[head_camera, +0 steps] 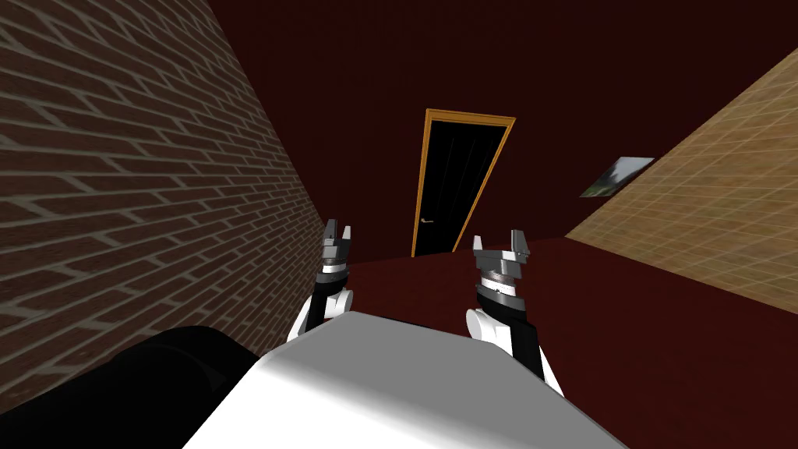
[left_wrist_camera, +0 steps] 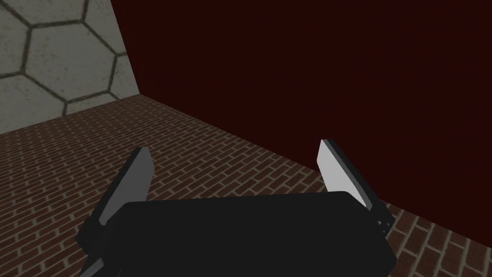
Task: Pull the door open
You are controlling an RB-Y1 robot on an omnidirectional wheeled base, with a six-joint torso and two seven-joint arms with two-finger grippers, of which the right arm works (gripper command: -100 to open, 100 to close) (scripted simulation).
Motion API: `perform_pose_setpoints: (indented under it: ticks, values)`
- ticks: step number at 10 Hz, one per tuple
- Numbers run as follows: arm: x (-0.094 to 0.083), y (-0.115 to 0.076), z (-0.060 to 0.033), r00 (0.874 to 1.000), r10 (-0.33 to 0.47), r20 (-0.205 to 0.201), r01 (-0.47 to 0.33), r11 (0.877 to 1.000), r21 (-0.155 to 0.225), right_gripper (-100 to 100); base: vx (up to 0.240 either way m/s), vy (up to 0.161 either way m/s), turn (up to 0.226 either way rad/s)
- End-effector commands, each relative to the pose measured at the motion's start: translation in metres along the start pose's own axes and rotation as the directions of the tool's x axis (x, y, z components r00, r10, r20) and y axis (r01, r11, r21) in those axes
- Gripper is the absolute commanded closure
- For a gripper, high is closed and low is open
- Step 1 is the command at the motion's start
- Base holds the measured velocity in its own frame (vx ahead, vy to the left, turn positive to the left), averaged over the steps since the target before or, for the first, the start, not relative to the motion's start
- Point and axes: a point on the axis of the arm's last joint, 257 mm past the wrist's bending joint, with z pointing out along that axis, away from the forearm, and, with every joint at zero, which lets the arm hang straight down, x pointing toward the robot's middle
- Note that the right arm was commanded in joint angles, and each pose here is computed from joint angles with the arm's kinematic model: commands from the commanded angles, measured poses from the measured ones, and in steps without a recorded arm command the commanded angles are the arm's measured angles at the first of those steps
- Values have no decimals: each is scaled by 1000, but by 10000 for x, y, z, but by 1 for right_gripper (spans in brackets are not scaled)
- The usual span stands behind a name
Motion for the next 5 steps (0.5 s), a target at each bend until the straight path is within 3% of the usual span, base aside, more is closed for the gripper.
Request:
perform_pose_setpoints:
  ticks: [1,5]
  values:
    - [-6,-108,-17,1000,0,-5,0,1000,16,-100,-30,-32,54]
    - [-29,-354,-61,1000,0,-12,0,999,51,-100,95,-22,65]
